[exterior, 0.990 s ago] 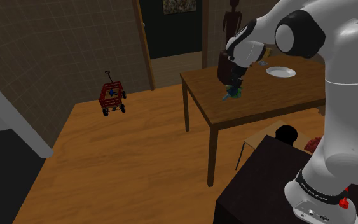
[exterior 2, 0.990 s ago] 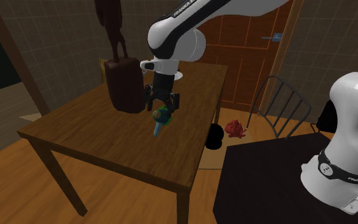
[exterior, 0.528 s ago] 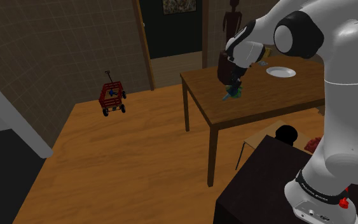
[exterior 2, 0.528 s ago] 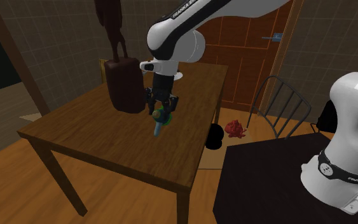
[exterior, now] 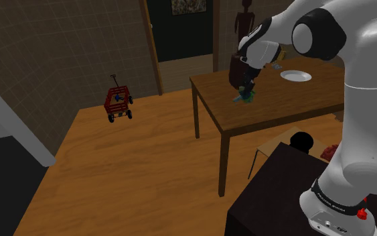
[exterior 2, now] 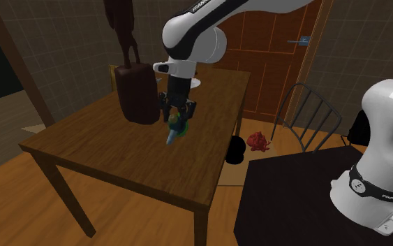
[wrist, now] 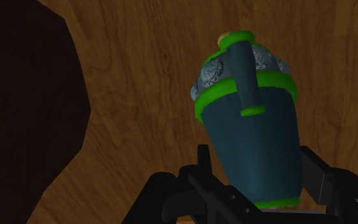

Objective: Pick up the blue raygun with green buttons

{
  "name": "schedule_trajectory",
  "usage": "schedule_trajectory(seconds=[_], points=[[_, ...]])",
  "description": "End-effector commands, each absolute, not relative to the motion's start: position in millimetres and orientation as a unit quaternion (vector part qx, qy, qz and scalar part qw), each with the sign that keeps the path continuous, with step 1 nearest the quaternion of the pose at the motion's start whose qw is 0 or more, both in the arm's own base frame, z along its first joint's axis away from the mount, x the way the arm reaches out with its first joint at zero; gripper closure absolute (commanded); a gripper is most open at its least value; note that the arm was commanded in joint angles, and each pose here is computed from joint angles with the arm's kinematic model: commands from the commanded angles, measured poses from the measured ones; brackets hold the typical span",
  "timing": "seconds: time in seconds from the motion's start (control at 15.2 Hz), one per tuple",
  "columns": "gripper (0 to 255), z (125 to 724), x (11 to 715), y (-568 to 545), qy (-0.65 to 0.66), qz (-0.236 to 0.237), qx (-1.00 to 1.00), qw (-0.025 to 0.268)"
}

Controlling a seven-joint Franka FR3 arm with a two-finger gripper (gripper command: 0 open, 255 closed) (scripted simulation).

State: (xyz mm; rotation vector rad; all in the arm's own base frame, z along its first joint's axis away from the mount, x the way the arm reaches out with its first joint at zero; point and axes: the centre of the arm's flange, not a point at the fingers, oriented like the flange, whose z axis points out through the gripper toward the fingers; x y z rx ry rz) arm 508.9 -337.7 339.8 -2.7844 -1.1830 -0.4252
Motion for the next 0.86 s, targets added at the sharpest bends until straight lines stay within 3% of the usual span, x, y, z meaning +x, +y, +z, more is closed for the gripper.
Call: schedule_trajectory(seconds=[0.0, 0.79], points=[[255, 349.7, 508.9, -338.0, -0.387, -0.139, -0.911, 0.043], [255, 403.3, 508.9, -338.0, -0.387, -0.139, -0.911, 0.043]])
